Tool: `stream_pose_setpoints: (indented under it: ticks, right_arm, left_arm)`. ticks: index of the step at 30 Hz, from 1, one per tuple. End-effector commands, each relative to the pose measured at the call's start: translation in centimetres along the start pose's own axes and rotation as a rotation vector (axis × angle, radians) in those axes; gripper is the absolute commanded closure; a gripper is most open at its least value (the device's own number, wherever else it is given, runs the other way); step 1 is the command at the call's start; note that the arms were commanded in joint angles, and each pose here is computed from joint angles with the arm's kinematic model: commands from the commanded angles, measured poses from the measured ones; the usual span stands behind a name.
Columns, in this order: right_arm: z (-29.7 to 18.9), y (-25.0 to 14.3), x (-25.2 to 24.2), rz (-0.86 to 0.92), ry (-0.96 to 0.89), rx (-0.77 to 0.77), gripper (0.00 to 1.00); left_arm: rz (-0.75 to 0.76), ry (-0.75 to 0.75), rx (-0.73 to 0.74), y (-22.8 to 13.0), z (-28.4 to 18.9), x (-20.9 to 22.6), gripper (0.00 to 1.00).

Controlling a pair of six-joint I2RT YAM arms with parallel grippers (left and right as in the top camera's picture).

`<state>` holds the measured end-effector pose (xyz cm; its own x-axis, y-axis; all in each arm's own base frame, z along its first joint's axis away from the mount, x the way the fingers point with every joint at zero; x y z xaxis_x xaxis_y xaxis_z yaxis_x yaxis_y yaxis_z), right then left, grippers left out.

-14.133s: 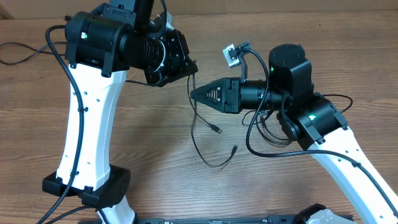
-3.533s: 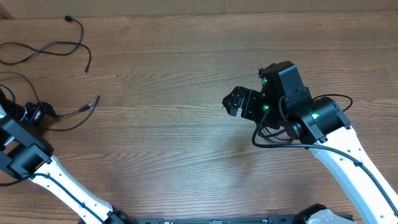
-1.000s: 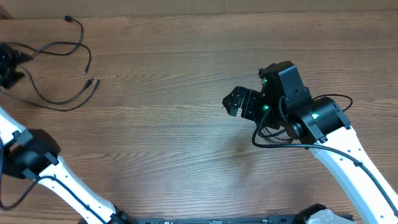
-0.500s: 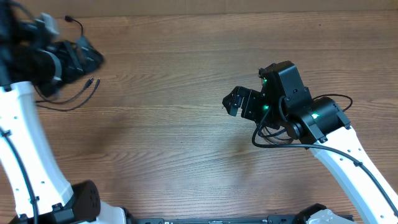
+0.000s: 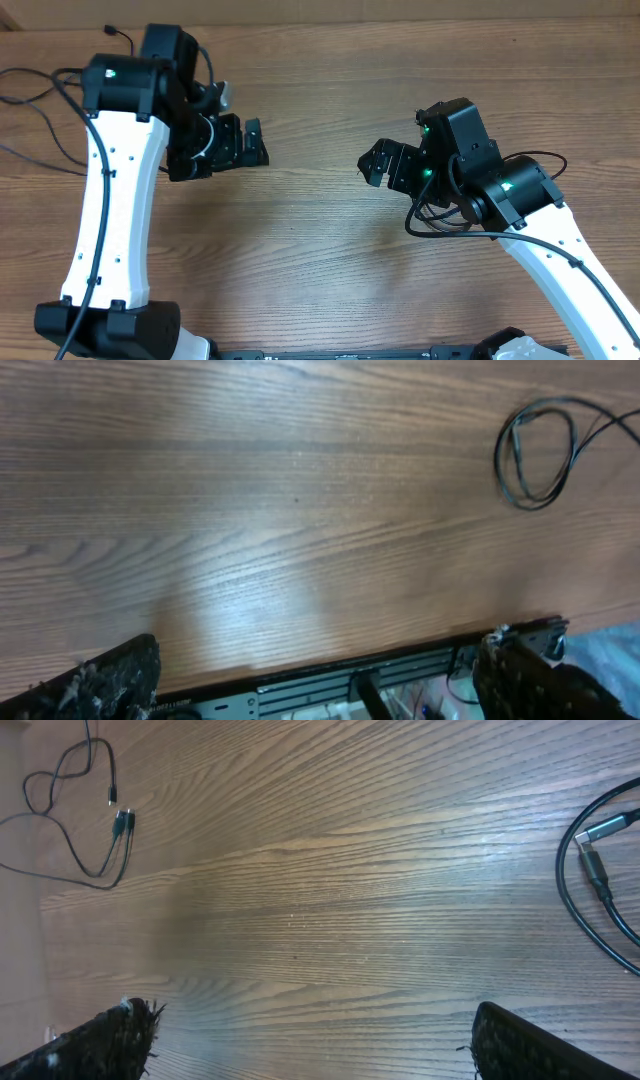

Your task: Untangle cables

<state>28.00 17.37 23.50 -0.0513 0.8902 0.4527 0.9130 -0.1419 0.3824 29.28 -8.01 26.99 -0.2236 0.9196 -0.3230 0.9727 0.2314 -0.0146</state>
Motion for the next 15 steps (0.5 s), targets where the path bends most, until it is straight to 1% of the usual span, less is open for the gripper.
stream_pose_setpoints:
  ticks: [1,15]
  right_arm:
    - [-0.26,0.47,0.04,-0.003,-0.004,-0.022,0.00]
    - [-0.26,0.47,0.04,-0.003,-0.004,-0.022,0.00]
  left_arm:
    - [0.009,0.007,0.004,-0.78,-0.02,-0.04,0.00]
    - [0.009,0.010,0.002,-0.76,-0.02,0.02,0.00]
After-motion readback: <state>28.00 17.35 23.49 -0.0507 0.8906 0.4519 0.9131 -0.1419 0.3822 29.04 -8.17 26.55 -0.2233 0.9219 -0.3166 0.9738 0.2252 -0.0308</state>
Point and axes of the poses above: each gripper's point midway between its finger pads, its own z axis out along the fingers, its own x axis along the line the jaws close on, y = z × x, the point moved 2 cm from there along -z, back along the fingers, and after that the axes turned 9 degrees about -z, right-handed, at the moved point
